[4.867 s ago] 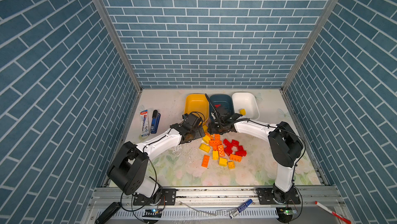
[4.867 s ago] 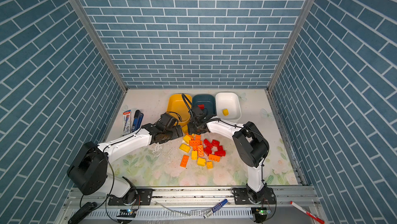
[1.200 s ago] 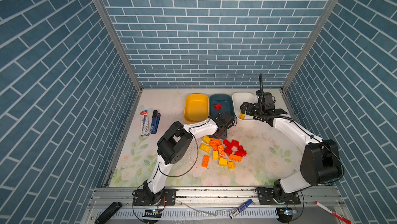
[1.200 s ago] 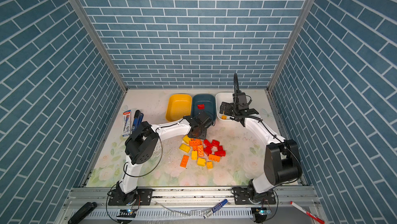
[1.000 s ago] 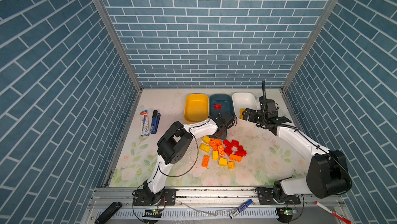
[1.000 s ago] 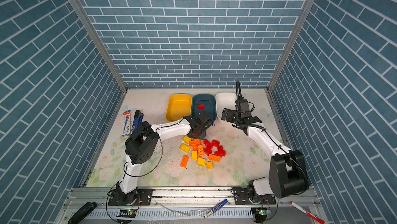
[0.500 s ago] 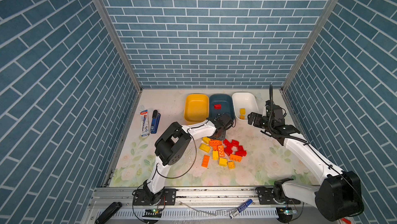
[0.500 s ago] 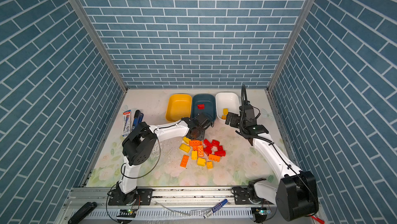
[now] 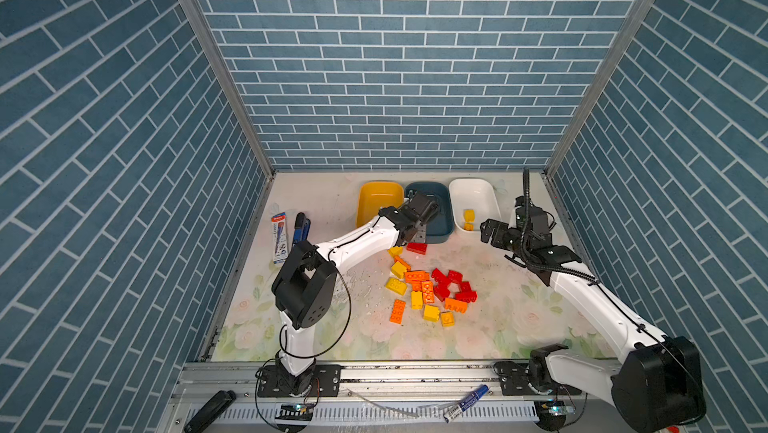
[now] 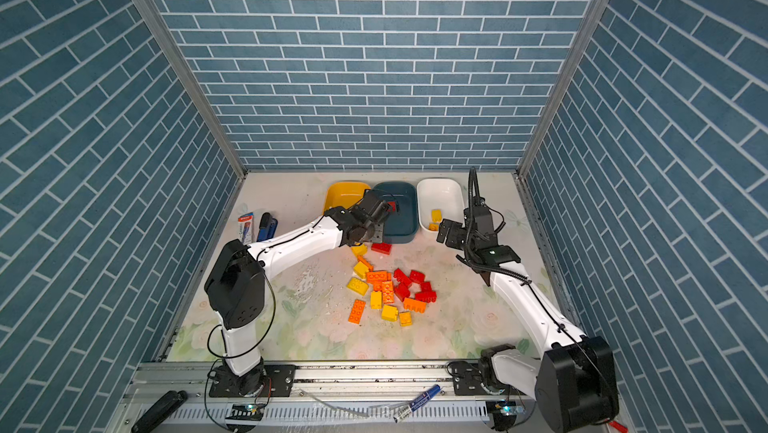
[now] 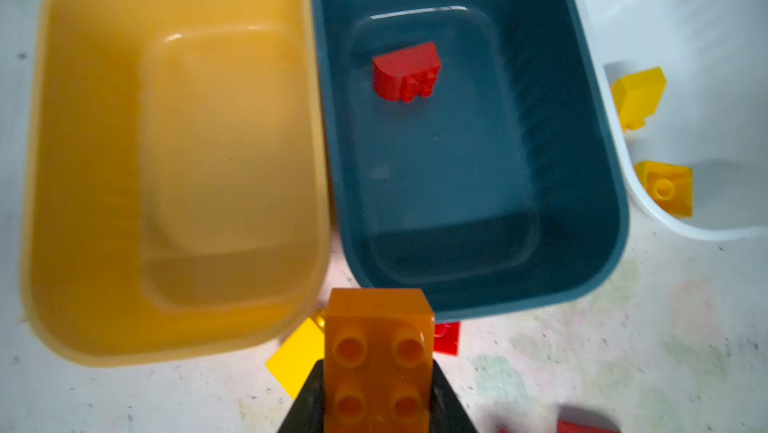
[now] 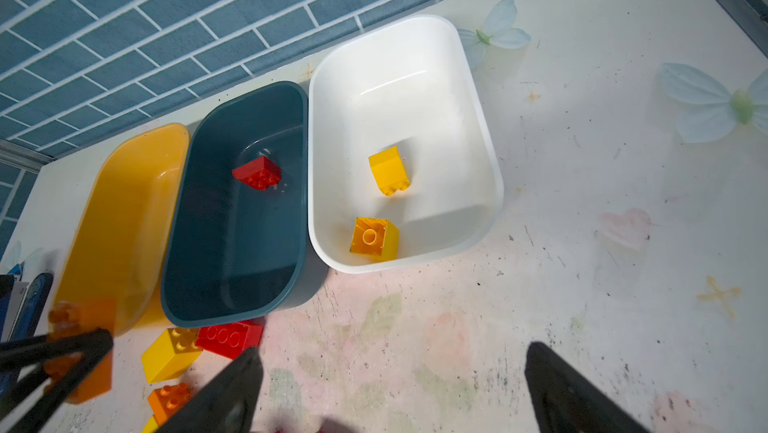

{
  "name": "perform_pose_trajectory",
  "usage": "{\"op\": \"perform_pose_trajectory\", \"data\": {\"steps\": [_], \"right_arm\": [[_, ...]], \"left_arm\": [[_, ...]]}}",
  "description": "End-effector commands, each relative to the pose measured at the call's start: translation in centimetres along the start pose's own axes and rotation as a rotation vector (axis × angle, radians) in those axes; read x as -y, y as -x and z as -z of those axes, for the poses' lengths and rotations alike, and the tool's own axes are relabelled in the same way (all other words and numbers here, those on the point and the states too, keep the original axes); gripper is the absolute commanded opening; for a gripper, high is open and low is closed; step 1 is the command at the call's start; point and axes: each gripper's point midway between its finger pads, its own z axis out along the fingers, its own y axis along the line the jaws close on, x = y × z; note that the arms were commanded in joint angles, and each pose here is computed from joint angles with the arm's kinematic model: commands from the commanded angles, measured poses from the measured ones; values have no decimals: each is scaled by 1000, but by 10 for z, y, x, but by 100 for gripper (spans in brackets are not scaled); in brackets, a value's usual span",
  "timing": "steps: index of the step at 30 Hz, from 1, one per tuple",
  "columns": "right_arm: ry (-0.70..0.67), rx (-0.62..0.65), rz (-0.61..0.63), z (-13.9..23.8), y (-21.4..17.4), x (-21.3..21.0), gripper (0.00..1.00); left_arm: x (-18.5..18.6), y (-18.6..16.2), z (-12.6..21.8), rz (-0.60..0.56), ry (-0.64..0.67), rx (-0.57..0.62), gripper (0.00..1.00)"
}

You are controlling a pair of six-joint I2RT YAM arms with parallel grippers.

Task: Sort the legos into containers by color
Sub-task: 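Carry the orange brick into the yellow tub with the left gripper and release, then lower the right gripper to the pile and grasp a red brick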

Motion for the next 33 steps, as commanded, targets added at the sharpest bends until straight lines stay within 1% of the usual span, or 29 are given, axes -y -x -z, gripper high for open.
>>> {"op": "perform_pose_trajectory", "data": {"steps": [1,6,13,15,17,19,21,24,27,29,30,33], "right_arm": [[-13,6,-19,2,-7,6,98],[23,-44,3,-2,-21,2,97],[83,-128,24,-9,-42,-7,98],[88,-140,30,-11,-45,-9,97],[84,-159,45,-13,-49,-9,97],[113,-196,75,-14,-55,-16,96],[119,-227,109,-14,-61,-20,97],[121,-276,157,-16,-73,-26,97],[125,-322,199,-17,-87,-33,97],[114,-363,214,-17,-98,-35,97],[112,-384,222,-17,-105,-36,98],[106,-455,246,-18,-124,-40,96]], "left_arm": [[-29,27,9,1,63,43,18],[-59,46,-7,43,107,59,18],[-90,59,-35,105,149,34,20],[-95,61,-41,117,152,25,22],[-98,63,-47,129,146,14,26],[-99,65,-51,137,141,1,30],[-98,67,-51,137,133,-6,38],[-92,69,-50,129,92,5,53],[-87,70,-47,133,61,18,70],[-92,70,-43,158,80,24,94],[-93,71,-40,160,82,33,99],[-90,72,-35,169,54,49,99]]}}
